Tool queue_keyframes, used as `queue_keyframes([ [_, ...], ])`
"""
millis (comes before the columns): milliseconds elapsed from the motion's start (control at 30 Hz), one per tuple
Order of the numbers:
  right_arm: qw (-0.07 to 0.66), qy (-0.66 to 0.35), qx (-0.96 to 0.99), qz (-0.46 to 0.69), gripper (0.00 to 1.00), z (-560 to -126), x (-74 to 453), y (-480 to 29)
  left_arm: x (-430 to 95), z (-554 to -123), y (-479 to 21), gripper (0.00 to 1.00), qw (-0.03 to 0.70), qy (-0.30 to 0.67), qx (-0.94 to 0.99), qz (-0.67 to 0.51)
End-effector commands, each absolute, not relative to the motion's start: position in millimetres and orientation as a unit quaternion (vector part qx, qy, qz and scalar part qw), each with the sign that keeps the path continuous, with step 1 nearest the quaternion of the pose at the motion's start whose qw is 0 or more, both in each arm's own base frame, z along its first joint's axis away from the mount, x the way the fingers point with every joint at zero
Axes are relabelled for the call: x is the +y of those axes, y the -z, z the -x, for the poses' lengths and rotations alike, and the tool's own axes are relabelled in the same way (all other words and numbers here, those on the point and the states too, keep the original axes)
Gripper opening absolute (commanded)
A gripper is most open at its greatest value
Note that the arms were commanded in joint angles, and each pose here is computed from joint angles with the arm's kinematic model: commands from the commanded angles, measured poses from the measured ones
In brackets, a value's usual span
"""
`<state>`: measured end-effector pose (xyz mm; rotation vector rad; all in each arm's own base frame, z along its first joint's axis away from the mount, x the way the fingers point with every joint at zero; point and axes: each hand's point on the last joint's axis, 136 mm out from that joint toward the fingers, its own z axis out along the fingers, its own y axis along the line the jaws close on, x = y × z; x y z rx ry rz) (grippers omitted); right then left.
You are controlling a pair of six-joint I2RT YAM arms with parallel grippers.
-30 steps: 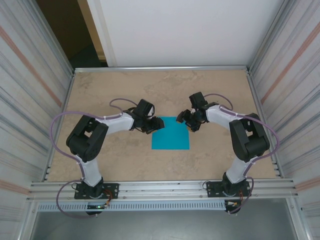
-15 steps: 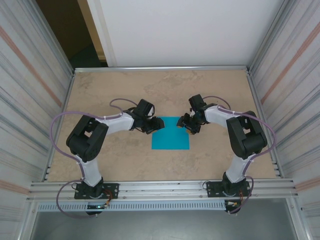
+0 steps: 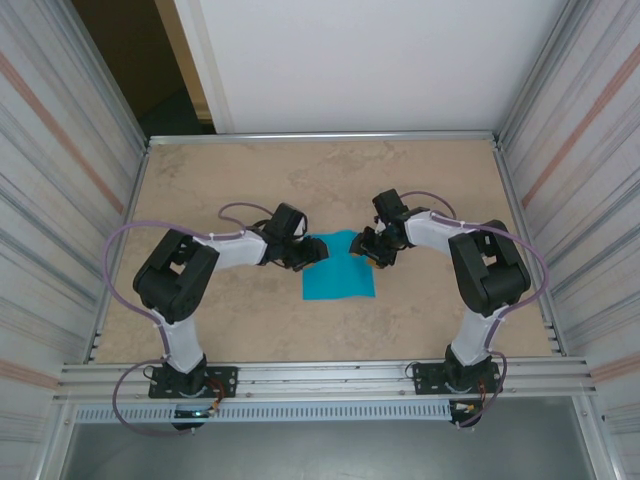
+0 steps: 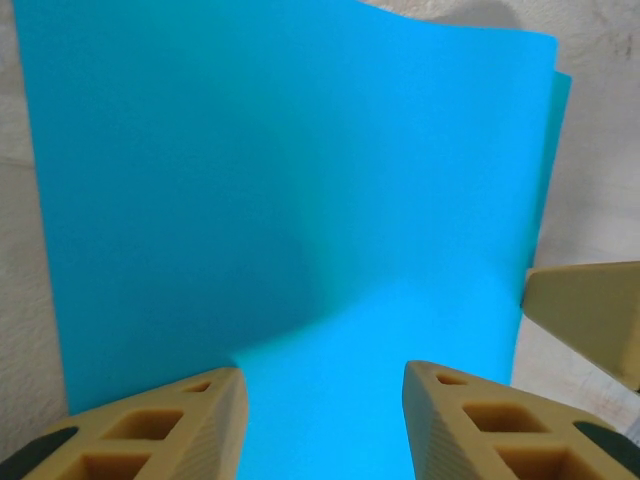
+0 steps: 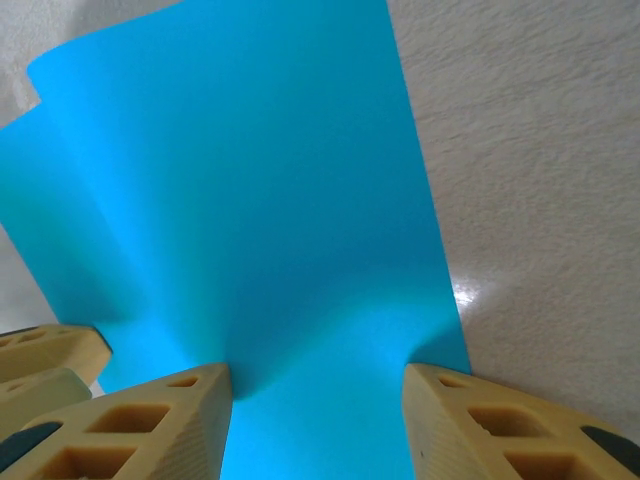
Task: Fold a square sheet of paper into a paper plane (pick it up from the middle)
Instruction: First fold in half a square sheet of paper at the center of the table.
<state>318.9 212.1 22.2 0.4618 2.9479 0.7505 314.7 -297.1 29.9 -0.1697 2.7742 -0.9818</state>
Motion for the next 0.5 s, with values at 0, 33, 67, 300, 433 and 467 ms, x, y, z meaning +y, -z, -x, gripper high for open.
queue_keyframes([
  [0, -0.006, -0.212, 0.967, -0.144, 0.48, -300.8, 209.3, 7.7, -283.7, -298.6, -6.5, 0.46, 0.066, 0.314, 0.944, 0.081],
  [33, -0.007, -0.214, 0.967, -0.142, 0.48, -300.7, 211.1, 8.4, -283.8, -298.7, -6.9, 0.47, 0.068, 0.318, 0.942, 0.081],
  [67, -0.007, -0.216, 0.966, -0.141, 0.48, -300.9, 213.4, 8.7, -284.0, -299.3, -8.2, 0.47, 0.070, 0.325, 0.940, 0.083],
  [300, -0.006, -0.238, 0.961, -0.138, 0.45, -307.1, 227.0, 8.7, -283.9, -306.4, -21.0, 0.53, 0.095, 0.389, 0.911, 0.100],
  [433, -0.005, -0.248, 0.960, -0.133, 0.44, -310.4, 234.5, 6.9, -286.9, -307.9, -28.2, 0.59, 0.104, 0.409, 0.902, 0.091],
  [467, -0.005, -0.250, 0.959, -0.131, 0.44, -310.6, 236.9, 6.8, -288.7, -308.1, -30.7, 0.61, 0.106, 0.416, 0.899, 0.086],
])
